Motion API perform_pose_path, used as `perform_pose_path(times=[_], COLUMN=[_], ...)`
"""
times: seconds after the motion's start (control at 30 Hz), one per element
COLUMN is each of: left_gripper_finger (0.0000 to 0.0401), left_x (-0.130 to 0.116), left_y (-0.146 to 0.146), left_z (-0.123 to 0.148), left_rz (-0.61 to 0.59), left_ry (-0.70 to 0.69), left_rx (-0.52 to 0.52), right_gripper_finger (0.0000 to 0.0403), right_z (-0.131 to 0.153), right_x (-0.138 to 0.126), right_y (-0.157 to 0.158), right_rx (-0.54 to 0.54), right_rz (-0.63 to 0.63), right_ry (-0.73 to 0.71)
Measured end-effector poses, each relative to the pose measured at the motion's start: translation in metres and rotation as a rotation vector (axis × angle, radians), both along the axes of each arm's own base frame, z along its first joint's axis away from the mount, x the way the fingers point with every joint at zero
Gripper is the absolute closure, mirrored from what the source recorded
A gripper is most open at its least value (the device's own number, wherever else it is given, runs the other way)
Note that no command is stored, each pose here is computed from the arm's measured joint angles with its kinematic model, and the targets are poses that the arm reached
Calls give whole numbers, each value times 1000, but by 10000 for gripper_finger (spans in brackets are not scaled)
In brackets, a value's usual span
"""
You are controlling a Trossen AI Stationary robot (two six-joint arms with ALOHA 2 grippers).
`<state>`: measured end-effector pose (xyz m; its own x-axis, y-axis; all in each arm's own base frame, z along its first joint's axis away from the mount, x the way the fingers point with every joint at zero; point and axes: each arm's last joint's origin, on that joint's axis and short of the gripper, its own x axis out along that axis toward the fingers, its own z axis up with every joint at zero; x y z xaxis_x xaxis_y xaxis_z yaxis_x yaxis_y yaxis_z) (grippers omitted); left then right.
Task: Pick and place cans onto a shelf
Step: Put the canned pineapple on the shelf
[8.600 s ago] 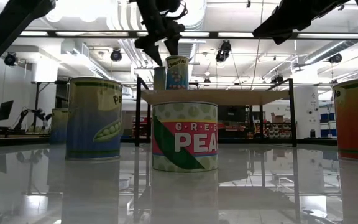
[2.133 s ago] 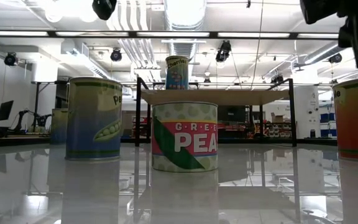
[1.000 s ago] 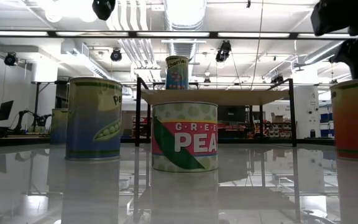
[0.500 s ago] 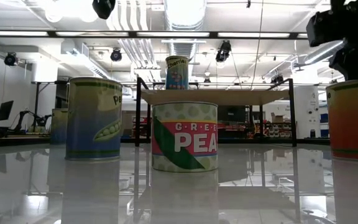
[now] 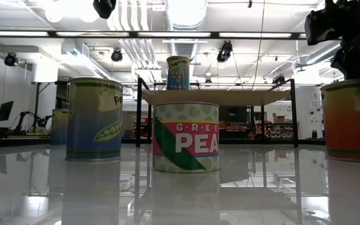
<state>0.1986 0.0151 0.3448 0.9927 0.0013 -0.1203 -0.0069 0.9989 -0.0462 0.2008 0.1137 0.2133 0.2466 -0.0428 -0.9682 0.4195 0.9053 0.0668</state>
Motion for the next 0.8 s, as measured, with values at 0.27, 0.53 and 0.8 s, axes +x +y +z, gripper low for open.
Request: perform_pose_path(times=[0.27,0.53,0.8], left_gripper_finger=[401,401,401], left_x=[0,0,0], left_y=[0,0,0], left_z=[0,1,1], left_rz=[0,-4,-10], left_ry=[0,-14,-10], left_rx=[1,40,84], right_gripper_finger=[109,92,101], right_z=[14,90,171], right_x=[7,46,88], right_y=[-2,-47,-134], right_rx=[24,37,-59], right_rz=[-24,-201,-280], right_ry=[-18,-179,-379])
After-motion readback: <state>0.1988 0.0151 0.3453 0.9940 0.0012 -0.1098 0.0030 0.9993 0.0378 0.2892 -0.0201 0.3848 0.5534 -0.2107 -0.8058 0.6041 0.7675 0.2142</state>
